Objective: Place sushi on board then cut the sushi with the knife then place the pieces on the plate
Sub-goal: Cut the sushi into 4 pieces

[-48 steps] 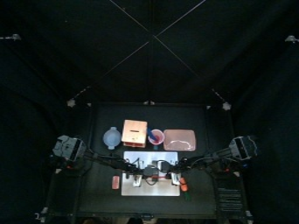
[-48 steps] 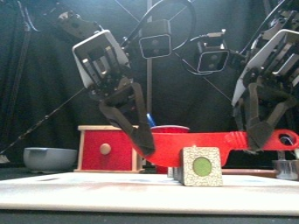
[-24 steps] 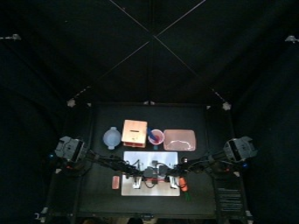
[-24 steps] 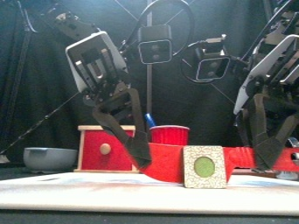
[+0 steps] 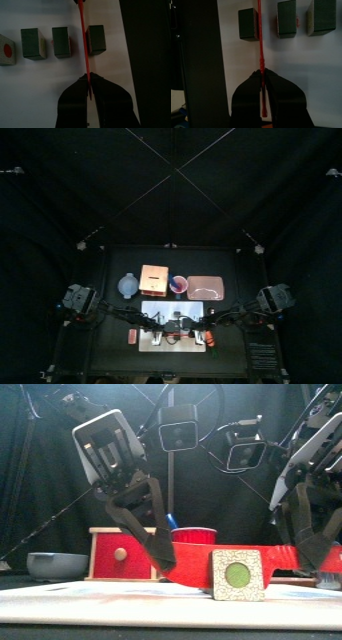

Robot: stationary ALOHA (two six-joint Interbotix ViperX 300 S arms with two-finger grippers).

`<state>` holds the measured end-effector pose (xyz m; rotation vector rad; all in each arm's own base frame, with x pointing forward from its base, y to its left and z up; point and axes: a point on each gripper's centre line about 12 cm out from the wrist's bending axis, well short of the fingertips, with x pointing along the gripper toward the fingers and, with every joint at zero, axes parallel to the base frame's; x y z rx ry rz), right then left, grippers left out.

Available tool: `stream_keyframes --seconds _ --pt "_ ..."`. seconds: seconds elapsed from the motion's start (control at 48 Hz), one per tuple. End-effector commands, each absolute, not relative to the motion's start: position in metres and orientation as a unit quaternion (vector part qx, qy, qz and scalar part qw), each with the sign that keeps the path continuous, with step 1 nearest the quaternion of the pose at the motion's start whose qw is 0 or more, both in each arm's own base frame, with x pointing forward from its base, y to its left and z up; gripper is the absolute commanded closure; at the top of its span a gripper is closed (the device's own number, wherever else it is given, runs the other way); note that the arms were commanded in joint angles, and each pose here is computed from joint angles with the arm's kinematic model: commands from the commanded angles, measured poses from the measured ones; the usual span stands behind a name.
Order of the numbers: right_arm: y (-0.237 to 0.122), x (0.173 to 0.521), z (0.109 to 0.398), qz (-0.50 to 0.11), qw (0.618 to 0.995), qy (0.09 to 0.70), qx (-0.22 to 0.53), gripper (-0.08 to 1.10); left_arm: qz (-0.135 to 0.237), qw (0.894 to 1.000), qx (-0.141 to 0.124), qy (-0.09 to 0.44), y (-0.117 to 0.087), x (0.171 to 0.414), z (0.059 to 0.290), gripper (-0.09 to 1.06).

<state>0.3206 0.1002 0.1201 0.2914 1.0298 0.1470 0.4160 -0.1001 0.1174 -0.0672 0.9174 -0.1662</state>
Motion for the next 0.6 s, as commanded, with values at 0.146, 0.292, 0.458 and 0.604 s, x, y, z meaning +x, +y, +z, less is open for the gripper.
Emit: stream_keyframes --seconds 0.146,0.292,0.458,0.604 --pt "0.096 0.325 0.167 0.085 0.886 0.432 0.145 0.72 -0.083 0.926 -0.036 0.368 -0.096 0.427 0.168 0.47" --pt "0.089 0.323 0.186 0.088 0.898 0.408 0.139 0.72 -0.088 0.932 -0.022 0.351 -0.094 0.422 0.18 0.46" --pt "0.081 0.319 0.203 0.089 0.908 0.389 0.129 0.72 -0.092 0.935 -0.001 0.342 -0.091 0.416 0.189 0.46" --pt "0.072 0.316 0.211 0.085 0.913 0.381 0.123 0.72 -0.093 0.935 0.004 0.343 -0.09 0.41 0.188 0.46"
